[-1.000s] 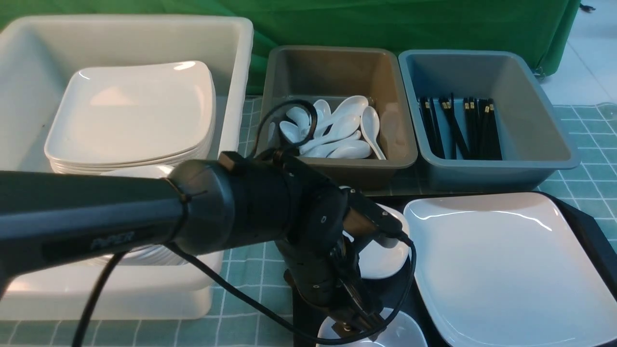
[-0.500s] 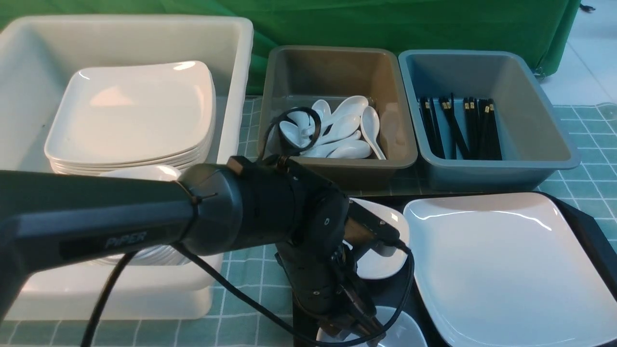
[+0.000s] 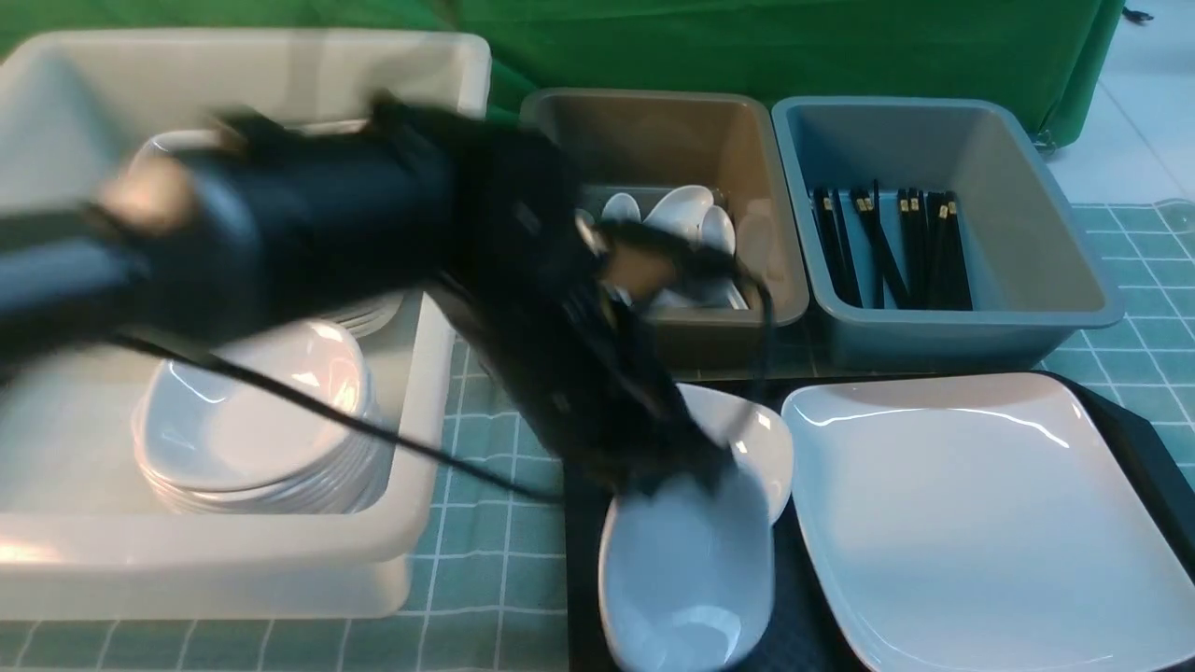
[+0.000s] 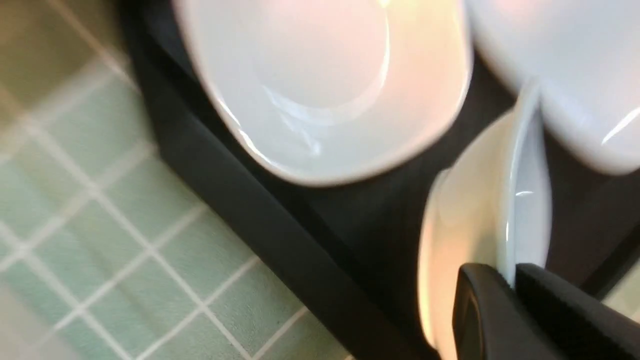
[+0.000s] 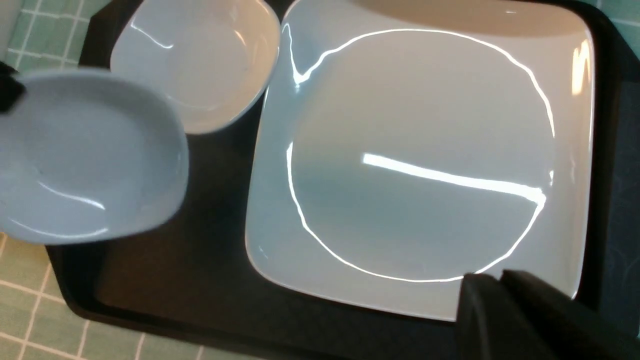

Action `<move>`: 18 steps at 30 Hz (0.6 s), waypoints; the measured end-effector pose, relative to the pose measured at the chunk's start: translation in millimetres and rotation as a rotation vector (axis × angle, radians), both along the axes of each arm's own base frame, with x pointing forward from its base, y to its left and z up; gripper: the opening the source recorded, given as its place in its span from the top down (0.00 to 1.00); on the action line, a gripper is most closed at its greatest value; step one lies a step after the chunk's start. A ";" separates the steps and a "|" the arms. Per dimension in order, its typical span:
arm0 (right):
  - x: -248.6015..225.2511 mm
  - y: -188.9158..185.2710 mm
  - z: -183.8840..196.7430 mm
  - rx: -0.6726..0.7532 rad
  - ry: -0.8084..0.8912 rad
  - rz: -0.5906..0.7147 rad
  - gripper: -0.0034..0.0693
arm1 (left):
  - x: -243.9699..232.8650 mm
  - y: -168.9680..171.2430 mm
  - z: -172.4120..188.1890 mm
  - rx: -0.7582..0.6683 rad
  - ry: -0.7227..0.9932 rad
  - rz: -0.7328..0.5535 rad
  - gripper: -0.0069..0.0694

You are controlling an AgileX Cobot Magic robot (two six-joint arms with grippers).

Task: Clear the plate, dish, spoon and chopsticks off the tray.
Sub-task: Use the left arm to grab a small plate from the dinner plate, then use the left arm to put the small plate into the large storage box on the left

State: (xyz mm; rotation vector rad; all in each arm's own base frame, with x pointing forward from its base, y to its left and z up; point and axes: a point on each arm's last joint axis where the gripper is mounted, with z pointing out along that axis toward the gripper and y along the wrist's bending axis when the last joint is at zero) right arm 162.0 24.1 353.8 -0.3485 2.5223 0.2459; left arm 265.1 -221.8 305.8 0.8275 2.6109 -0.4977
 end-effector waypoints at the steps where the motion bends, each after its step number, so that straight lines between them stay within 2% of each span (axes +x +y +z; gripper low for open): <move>1: 0.1 0.0 0.1 0.000 -0.001 0.000 0.86 | 2.1 10.7 11.2 -0.033 -0.008 0.033 0.88; 3: 0.3 0.0 0.2 0.000 -0.004 -0.001 0.86 | 1.4 32.2 31.8 -0.082 -0.031 0.086 0.88; 6: 1.3 -0.2 0.8 0.001 -0.016 -0.004 0.86 | -1.0 86.2 64.0 -0.120 -0.074 0.224 0.88; 11: 2.5 -0.3 1.5 0.001 -0.031 -0.009 0.86 | -11.6 156.8 93.0 -0.127 -0.145 0.430 0.89; 14: 2.7 -0.3 1.7 0.002 -0.034 -0.009 0.86 | -20.0 187.0 98.9 -0.122 -0.176 0.534 0.89; 15: 2.7 -0.3 1.7 0.002 -0.034 -0.009 0.86 | -25.3 206.4 97.7 -0.126 -0.185 0.617 0.89; 18: 2.7 -0.1 1.7 0.005 -0.034 -0.009 0.86 | -25.7 227.9 81.7 -0.153 -0.162 0.728 0.89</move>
